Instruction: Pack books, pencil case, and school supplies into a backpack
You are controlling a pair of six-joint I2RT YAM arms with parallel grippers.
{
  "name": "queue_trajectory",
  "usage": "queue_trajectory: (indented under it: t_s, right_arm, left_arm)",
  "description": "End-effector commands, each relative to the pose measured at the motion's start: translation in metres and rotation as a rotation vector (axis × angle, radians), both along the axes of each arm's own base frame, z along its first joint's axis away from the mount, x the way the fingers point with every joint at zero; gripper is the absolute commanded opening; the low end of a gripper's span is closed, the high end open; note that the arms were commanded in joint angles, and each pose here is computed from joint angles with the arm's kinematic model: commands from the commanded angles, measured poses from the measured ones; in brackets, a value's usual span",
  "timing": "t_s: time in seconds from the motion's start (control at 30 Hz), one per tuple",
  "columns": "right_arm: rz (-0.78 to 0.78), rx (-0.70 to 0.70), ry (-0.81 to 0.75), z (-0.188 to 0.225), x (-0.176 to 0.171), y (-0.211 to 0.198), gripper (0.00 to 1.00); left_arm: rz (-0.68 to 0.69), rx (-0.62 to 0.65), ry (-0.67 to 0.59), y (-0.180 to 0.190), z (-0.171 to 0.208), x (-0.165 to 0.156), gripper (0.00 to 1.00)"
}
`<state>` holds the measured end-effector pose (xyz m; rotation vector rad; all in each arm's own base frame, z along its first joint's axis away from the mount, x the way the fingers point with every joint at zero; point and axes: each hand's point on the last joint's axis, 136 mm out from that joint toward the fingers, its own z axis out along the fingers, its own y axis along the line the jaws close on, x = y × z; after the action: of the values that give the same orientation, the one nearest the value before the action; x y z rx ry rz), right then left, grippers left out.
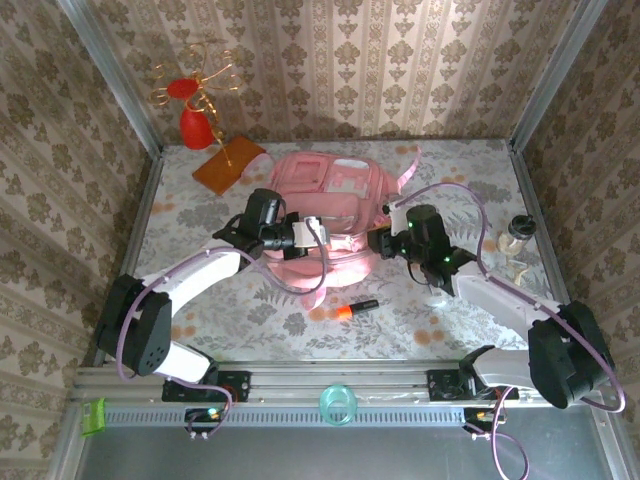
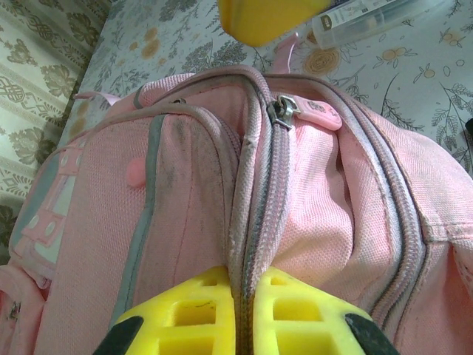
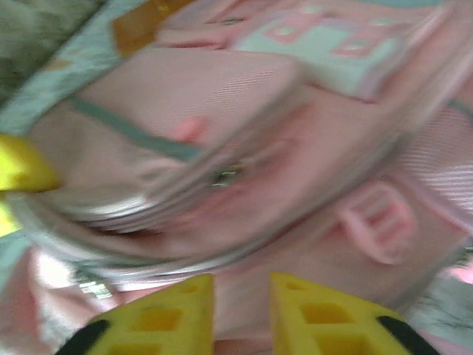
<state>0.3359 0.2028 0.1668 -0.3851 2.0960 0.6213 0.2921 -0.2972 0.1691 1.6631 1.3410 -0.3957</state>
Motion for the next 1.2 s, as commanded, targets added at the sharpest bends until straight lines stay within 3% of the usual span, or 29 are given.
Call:
queue_trajectory:
  t_s: [0.0, 0.2, 0.63, 0.93, 1.17]
  right_arm:
    - [0.229, 0.087, -0.016, 0.009, -0.021, 0.034, 0.39]
    - [0.287, 0.107, 0.011, -0.001, -0.025, 0.043, 0.41]
    - [0.286, 0.067, 0.045, -0.028, -0.020, 0.053, 0.35]
    - [0.222, 0.032, 0.006, -0.030, -0.019, 0.043, 0.12]
    - [0.126, -0.032, -0.002, -0.029, -0.022, 0.016, 0.01]
  left_arm:
    - [-0.057, -0.107, -0.024, -0.011, 0.034, -0.005, 0.00]
    - [-0.056, -0.113, -0.023, -0.011, 0.038, -0.005, 0.00]
    - [-0.049, -0.115, -0.014, -0.013, 0.040, -0.004, 0.00]
    - [-0.025, -0.106, -0.006, -0.009, 0.037, -0.001, 0.00]
    - [-0.011, -0.091, -0.018, 0.000, 0.033, 0.002, 0.00]
